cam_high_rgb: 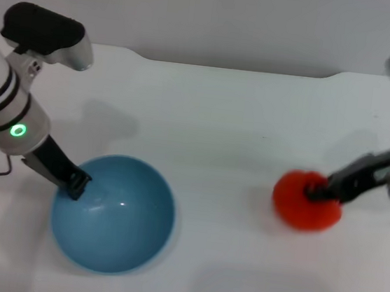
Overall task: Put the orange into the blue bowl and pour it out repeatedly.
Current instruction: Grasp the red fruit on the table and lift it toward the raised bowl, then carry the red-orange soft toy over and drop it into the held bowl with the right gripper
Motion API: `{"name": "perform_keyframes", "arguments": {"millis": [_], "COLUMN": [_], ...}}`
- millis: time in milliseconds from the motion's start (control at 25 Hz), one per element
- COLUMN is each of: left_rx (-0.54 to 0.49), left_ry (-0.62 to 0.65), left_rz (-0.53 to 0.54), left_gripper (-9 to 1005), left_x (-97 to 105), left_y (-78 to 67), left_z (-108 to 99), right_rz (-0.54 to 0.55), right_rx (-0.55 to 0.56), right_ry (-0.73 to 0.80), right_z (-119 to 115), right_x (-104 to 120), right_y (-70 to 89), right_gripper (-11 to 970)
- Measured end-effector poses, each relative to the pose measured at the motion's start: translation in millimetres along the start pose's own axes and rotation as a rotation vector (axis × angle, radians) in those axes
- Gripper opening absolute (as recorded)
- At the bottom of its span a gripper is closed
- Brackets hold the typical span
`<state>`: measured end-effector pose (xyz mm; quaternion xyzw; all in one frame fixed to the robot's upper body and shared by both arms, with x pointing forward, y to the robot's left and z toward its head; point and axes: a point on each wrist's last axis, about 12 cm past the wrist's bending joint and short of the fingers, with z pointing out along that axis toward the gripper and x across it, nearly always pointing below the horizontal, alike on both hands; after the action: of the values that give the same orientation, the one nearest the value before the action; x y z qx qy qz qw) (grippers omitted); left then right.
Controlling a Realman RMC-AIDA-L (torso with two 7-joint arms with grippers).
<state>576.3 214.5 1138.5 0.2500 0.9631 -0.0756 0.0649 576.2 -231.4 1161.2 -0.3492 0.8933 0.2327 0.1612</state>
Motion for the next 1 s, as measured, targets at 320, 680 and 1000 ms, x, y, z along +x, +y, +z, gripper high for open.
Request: {"name": "perform_keyframes", "arguments": {"millis": [320,680,1000], "left_rx": [0.042,0.071,0.081], "left_ry": [-0.02,-0.044,-0.06], "left_rz": [0.099,0.143,0.154], "left_gripper": [-1,0,-1], "left_x": [-23,-34,-36], "left_y": [-33.2,-48.5,-51.9], "left_z": [-2,-5,-7], "right_rz": [-0.283,-0.486,-0.505], "right_rx": [-0.112,-0.243,-0.232], "right_ry": [-0.194,-0.159,-0.006], "right_z": [-31,-5,24], "right_x": [-36,-50,-50], "right_y": [48.5,82.7,87.5], "right_gripper": [52,99,189]}}
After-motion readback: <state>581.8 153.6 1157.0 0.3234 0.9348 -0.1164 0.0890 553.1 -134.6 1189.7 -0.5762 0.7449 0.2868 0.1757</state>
